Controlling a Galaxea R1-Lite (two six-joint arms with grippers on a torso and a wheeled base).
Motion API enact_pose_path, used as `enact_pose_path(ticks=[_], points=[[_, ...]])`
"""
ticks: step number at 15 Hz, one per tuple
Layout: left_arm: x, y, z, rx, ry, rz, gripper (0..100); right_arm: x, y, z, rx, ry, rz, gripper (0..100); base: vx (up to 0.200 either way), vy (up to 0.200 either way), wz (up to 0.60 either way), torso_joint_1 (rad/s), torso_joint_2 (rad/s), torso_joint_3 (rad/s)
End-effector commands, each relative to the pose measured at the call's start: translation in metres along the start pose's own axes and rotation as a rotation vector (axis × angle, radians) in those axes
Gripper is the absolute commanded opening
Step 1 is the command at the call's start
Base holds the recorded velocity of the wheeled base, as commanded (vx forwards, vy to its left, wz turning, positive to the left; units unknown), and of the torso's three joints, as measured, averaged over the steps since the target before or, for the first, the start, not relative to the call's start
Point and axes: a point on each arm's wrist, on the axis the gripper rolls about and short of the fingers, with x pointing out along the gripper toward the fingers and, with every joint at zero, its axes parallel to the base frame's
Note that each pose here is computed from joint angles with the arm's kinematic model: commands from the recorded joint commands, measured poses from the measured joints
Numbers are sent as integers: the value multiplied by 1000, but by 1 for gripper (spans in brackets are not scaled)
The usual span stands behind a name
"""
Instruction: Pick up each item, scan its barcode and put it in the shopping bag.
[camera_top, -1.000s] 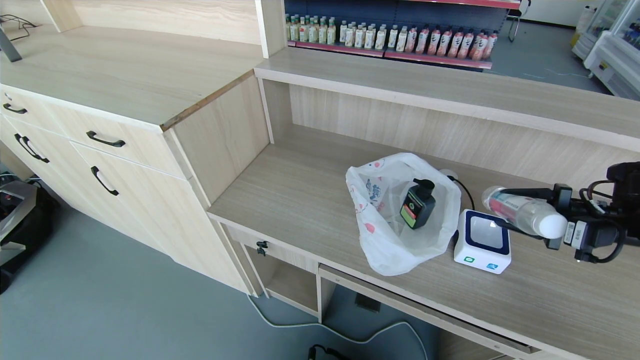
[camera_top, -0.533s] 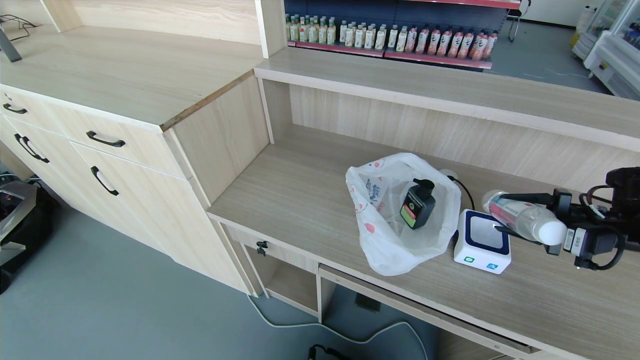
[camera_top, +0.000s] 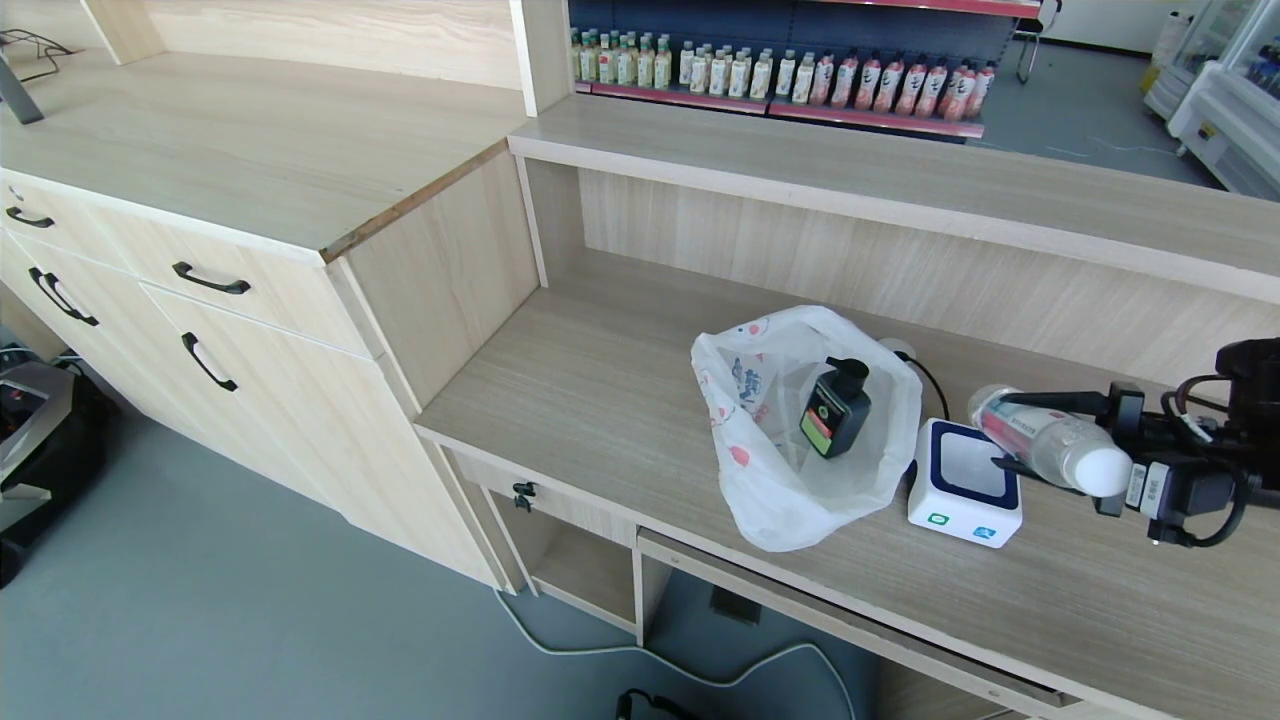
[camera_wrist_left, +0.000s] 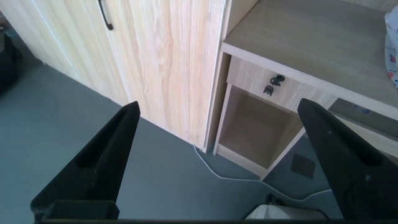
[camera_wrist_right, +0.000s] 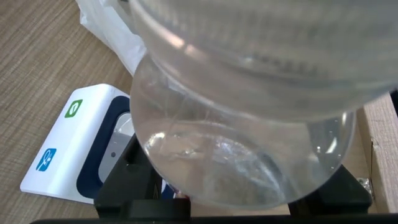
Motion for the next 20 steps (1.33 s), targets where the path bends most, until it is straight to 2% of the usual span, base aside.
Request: enact_pose_path(ticks=[1,9,14,20], points=[[0,0,0,-1,0,1,100,1,4,-3,9,-1,4,0,0,0,0,0,0,0],[0,0,0,-1,0,1,100,6,10,-7,29,-10,12,0,0,0,0,0,0,0],[0,0,0,-1,-2,1,100,25,8,-7,20,-61,21,0,0,0,0,0,0,0],[0,0,0,-1,-2,1,100,28,2,-8,-2,-66,15,0,0,0,0,0,0,0]])
